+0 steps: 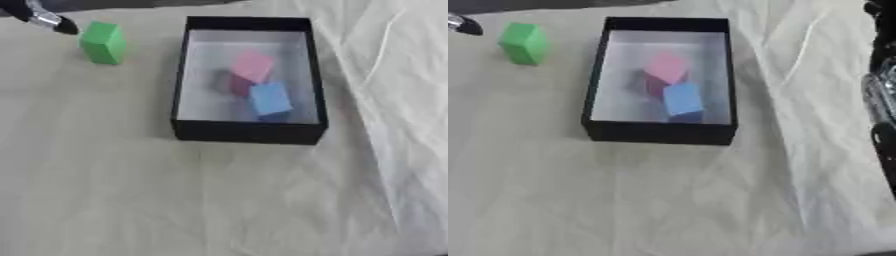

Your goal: Pick up objects on the table and place them in the box.

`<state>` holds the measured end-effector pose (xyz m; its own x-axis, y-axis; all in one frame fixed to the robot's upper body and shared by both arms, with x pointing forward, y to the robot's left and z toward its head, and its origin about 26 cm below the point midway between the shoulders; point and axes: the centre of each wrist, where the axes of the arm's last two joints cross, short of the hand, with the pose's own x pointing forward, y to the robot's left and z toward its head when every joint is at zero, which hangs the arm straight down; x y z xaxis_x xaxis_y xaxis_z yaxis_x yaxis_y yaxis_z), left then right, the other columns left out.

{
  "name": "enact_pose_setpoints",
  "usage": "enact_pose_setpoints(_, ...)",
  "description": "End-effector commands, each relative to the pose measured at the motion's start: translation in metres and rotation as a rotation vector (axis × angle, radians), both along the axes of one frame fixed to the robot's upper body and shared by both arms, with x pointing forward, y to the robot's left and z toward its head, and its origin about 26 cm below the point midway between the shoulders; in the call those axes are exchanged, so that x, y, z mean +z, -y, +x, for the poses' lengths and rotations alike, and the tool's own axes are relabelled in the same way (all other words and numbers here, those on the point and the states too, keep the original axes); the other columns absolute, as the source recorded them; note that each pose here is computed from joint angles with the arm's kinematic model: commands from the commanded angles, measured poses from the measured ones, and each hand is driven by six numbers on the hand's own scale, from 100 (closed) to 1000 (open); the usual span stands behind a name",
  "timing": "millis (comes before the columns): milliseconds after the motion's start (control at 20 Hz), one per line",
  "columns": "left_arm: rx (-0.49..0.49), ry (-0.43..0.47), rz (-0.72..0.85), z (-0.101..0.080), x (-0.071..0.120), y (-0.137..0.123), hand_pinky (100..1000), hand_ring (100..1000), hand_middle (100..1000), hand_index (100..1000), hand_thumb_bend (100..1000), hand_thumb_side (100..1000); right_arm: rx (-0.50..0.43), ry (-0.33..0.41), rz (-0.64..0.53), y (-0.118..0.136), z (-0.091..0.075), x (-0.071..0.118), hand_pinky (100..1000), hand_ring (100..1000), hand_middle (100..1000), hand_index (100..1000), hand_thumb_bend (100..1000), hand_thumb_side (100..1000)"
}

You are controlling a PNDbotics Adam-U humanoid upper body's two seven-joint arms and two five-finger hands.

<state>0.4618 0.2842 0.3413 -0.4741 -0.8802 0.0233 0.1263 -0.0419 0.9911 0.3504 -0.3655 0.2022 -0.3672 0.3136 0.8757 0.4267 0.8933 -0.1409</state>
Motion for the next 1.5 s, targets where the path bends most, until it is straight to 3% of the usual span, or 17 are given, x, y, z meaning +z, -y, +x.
enact_pose_setpoints(50, 0.064, 0.015, 0.019, -0.001, 0.020, -0.016, 906, 880, 835, 895, 703, 145, 0.000, 0.041, -0.050, 0.002, -0.003, 0.018, 925, 818, 859, 878, 100, 931)
enact_pose_setpoints(100, 0.078, 0.011, 0.023, 0.000, 0.020, -0.018, 908, 881, 827, 886, 647, 100, 0.003, 0.042, -0.052, 0.002, -0.003, 0.019, 925, 818, 859, 878, 100, 928)
enact_pose_setpoints(200, 0.111, -0.009, 0.021, 0.003, 0.019, -0.023, 915, 887, 827, 879, 625, 100, 0.009, 0.045, -0.056, 0.000, -0.002, 0.020, 925, 818, 859, 878, 100, 933)
enact_pose_setpoints(600, 0.181, -0.058, 0.039, 0.010, 0.008, -0.035, 927, 895, 817, 863, 640, 100, 0.033, 0.048, -0.073, -0.006, 0.001, 0.025, 925, 818, 859, 877, 100, 939)
enact_pose_setpoints(1500, 0.155, -0.116, 0.068, 0.012, 0.005, -0.027, 927, 897, 831, 864, 647, 100, 0.051, 0.045, -0.084, -0.010, 0.004, 0.026, 925, 819, 861, 878, 100, 946)
